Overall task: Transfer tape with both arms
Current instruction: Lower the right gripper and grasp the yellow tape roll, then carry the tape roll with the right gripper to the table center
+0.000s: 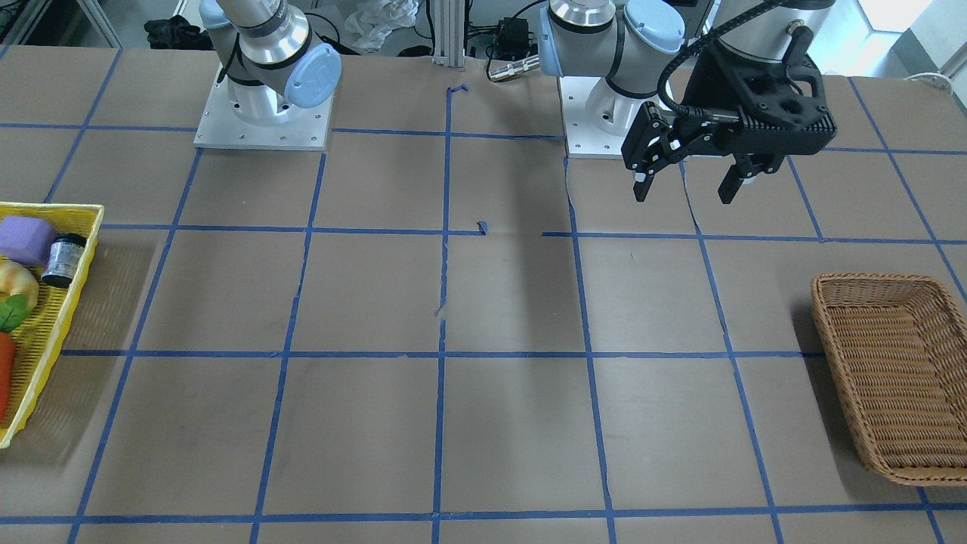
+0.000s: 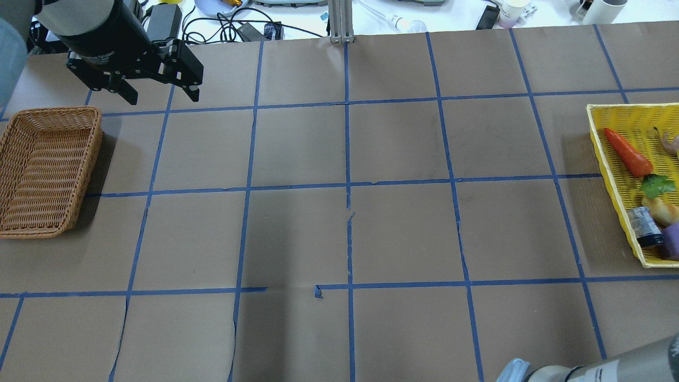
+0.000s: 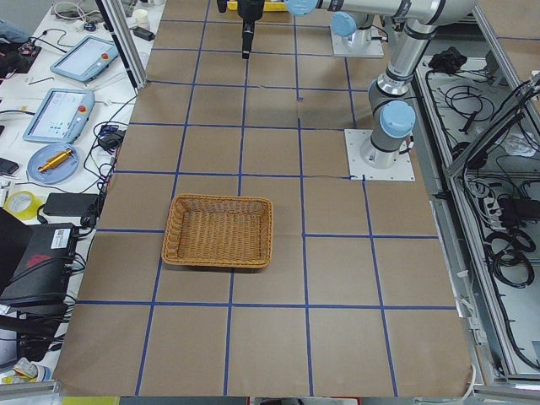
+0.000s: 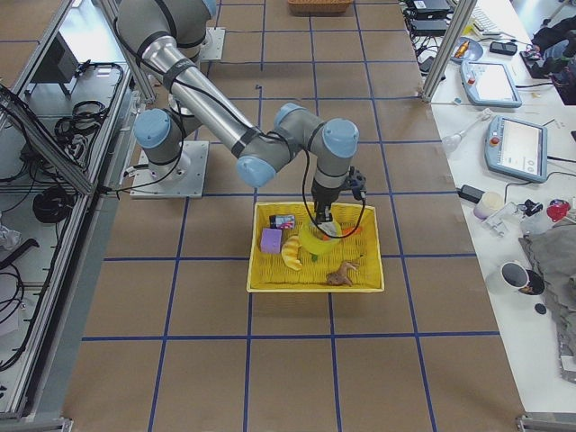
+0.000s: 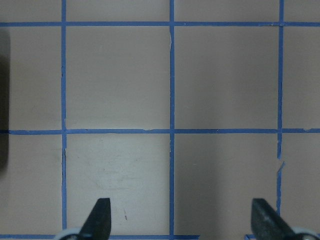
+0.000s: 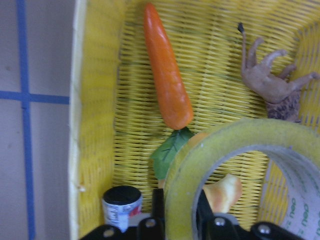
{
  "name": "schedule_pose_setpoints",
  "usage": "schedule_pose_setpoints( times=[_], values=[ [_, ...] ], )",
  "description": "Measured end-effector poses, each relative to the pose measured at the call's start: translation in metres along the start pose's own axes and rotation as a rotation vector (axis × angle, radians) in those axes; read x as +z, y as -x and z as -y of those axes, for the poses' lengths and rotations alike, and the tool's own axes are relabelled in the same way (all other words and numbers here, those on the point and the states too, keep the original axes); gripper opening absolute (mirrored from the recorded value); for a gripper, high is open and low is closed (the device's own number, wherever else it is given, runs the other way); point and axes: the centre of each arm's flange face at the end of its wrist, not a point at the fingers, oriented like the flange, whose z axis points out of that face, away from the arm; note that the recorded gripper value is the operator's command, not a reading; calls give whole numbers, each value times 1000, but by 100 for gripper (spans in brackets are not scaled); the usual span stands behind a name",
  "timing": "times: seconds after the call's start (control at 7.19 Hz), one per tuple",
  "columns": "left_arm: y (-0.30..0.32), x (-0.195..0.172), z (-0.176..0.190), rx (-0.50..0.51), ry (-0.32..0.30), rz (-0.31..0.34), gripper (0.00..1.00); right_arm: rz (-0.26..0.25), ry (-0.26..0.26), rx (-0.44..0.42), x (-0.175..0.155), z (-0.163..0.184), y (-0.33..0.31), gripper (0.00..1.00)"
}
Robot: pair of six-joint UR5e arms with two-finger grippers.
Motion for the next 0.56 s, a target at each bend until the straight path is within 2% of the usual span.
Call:
schedule_pose_setpoints(
  times=[0.28,0.56],
  values=[
    [0,0,0,0,-1,0,100,42,-48,96,-23,41,106,0],
    [1,0,0,1,-1,-1,100,55,-95,214,-30,81,268,0]
  ],
)
